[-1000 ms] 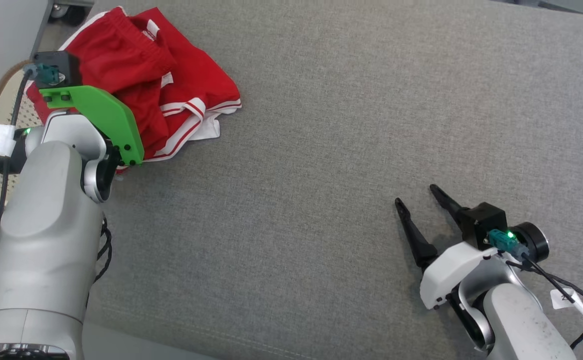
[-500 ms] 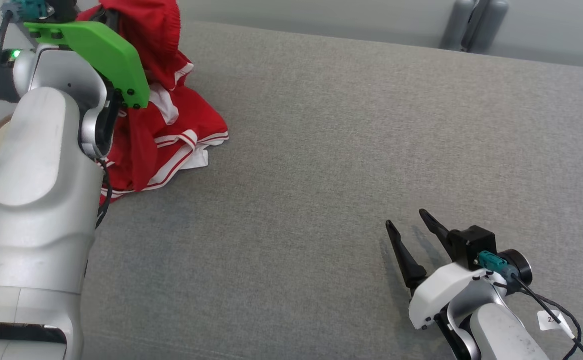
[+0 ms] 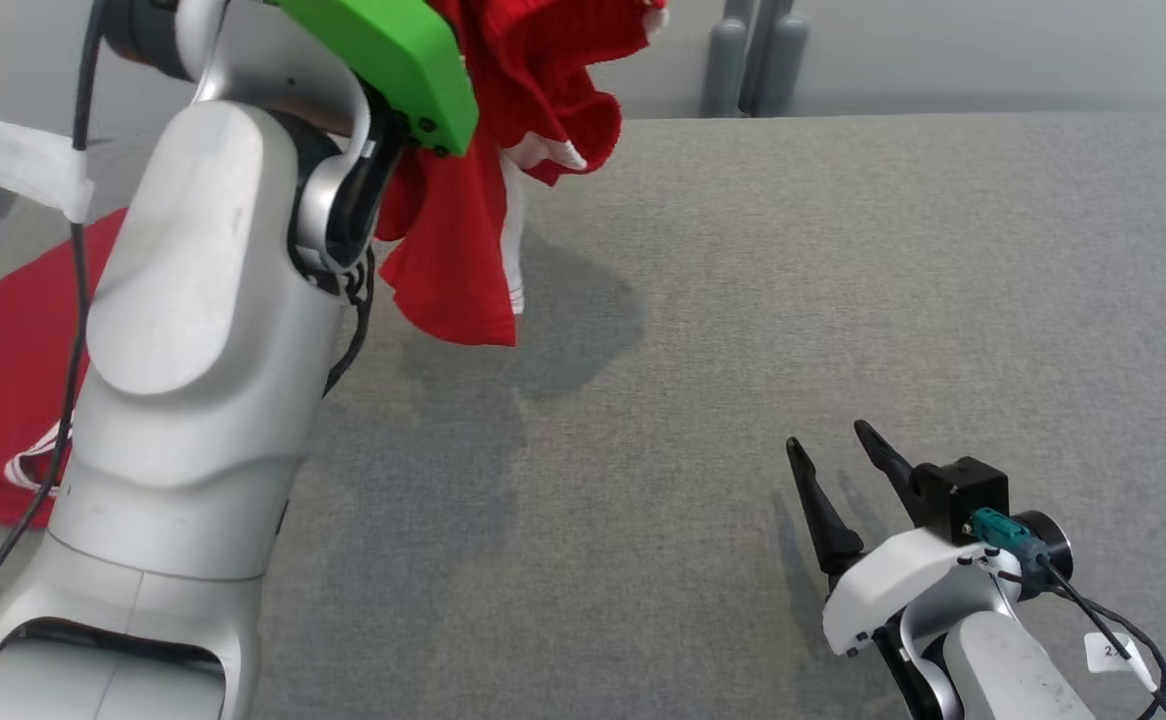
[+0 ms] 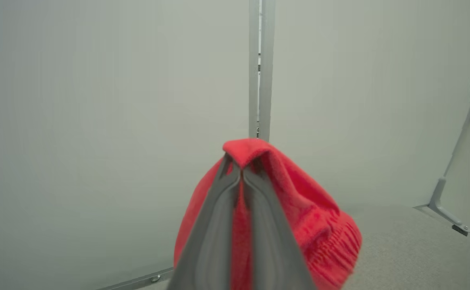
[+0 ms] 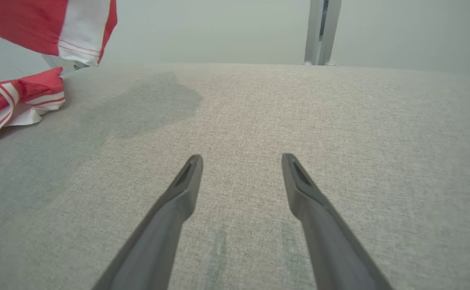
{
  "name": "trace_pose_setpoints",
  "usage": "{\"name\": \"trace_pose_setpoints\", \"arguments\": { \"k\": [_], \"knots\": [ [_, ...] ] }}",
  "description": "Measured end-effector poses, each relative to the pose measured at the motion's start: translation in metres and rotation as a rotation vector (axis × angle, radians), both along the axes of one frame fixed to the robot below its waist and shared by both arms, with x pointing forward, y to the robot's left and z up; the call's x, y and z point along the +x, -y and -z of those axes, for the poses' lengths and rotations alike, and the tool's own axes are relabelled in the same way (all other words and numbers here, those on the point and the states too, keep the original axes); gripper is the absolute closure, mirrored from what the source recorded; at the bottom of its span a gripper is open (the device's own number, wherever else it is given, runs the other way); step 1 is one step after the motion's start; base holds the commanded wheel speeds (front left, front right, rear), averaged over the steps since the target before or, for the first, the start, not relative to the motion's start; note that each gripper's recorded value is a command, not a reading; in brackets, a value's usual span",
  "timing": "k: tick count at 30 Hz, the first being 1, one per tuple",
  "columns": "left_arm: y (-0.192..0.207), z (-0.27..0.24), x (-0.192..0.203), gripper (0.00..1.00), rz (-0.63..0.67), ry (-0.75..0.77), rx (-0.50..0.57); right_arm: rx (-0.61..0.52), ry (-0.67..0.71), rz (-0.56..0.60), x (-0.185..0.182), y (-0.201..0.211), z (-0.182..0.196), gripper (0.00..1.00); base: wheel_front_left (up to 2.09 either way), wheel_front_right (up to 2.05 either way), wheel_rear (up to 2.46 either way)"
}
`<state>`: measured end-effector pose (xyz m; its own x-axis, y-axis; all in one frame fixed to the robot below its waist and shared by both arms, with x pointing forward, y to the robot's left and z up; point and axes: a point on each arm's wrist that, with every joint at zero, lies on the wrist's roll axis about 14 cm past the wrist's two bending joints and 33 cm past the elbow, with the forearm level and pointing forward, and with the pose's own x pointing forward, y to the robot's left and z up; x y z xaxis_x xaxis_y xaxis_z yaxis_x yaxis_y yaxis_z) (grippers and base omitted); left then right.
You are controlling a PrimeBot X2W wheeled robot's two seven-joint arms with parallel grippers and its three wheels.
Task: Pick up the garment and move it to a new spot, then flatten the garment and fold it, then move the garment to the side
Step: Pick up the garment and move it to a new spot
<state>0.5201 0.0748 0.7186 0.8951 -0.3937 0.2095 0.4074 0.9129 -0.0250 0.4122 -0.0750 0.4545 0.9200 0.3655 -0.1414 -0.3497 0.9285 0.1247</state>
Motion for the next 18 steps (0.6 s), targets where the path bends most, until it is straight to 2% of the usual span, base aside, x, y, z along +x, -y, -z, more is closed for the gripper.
{"name": "trace_pose_setpoints", "arguments": {
  "k": [6,7,12,18],
  "knots": [
    [0.078,-0.007,-0.011,1.0,0.203,0.042,-0.021,-0.003,0.018,0.101,-0.003,0.035,-0.005,0.0,0.0,0.0,0.0],
    [0.099,-0.002,-0.013,1.0,0.255,0.034,-0.026,-0.005,0.022,0.14,-0.005,0.048,-0.005,0.0,0.0,0.0,0.0],
    [0.16,0.012,-0.029,1.0,0.426,0.002,-0.061,-0.001,0.013,0.235,-0.012,0.08,0.0,0.0,0.0,0.0,0.0],
    [0.219,0.025,-0.054,1.0,0.625,-0.045,-0.122,0.017,-0.009,0.332,-0.022,0.111,0.008,0.0,0.0,0.0,0.0]
  ]
}}
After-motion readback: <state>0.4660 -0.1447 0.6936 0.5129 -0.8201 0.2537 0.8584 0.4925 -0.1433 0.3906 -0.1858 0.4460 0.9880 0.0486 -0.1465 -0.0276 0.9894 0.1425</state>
